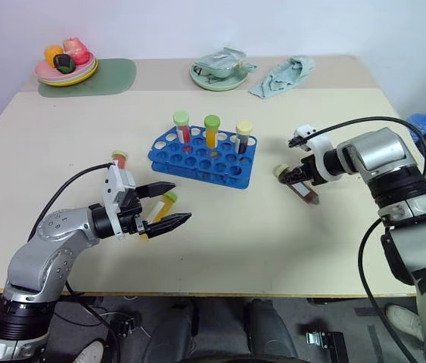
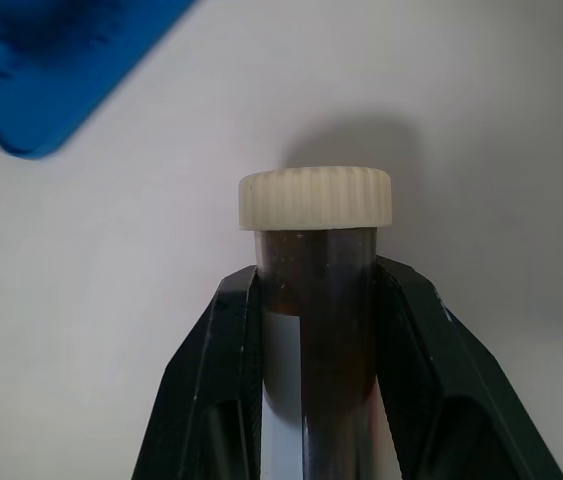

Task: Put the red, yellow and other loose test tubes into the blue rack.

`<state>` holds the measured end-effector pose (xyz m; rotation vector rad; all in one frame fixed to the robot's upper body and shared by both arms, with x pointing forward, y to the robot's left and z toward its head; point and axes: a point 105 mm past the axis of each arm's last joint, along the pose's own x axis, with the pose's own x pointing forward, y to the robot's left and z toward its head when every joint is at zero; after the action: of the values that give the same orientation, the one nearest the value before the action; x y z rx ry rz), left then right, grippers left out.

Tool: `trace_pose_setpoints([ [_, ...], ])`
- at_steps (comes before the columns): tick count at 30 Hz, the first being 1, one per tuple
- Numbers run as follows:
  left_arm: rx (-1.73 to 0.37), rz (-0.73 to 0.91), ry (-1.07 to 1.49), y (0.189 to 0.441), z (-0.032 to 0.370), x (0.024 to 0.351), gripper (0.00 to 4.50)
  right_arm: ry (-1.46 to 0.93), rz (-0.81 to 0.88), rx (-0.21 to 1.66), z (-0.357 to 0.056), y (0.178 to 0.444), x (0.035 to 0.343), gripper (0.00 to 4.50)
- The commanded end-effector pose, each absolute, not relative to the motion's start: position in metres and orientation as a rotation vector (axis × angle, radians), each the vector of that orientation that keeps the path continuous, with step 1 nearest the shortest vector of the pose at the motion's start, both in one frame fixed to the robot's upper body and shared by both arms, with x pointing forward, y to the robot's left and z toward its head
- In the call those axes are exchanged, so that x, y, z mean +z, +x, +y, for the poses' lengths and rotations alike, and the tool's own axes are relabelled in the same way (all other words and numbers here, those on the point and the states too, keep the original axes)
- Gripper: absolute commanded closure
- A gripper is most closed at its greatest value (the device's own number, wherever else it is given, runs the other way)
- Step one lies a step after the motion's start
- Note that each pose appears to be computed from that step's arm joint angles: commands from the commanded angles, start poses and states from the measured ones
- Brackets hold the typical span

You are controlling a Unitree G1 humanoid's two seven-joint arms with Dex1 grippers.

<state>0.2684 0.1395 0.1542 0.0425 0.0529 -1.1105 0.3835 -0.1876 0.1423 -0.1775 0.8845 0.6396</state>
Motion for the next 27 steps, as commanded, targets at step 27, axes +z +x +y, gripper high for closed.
trace_pose_setpoints([
  [27, -1.001, -0.017, 0.024, 0.284, 0.175, 0.159, 0.0, 0.187, -0.504, 0.897, -0.108, 0.35, 0.266, 3.27],
])
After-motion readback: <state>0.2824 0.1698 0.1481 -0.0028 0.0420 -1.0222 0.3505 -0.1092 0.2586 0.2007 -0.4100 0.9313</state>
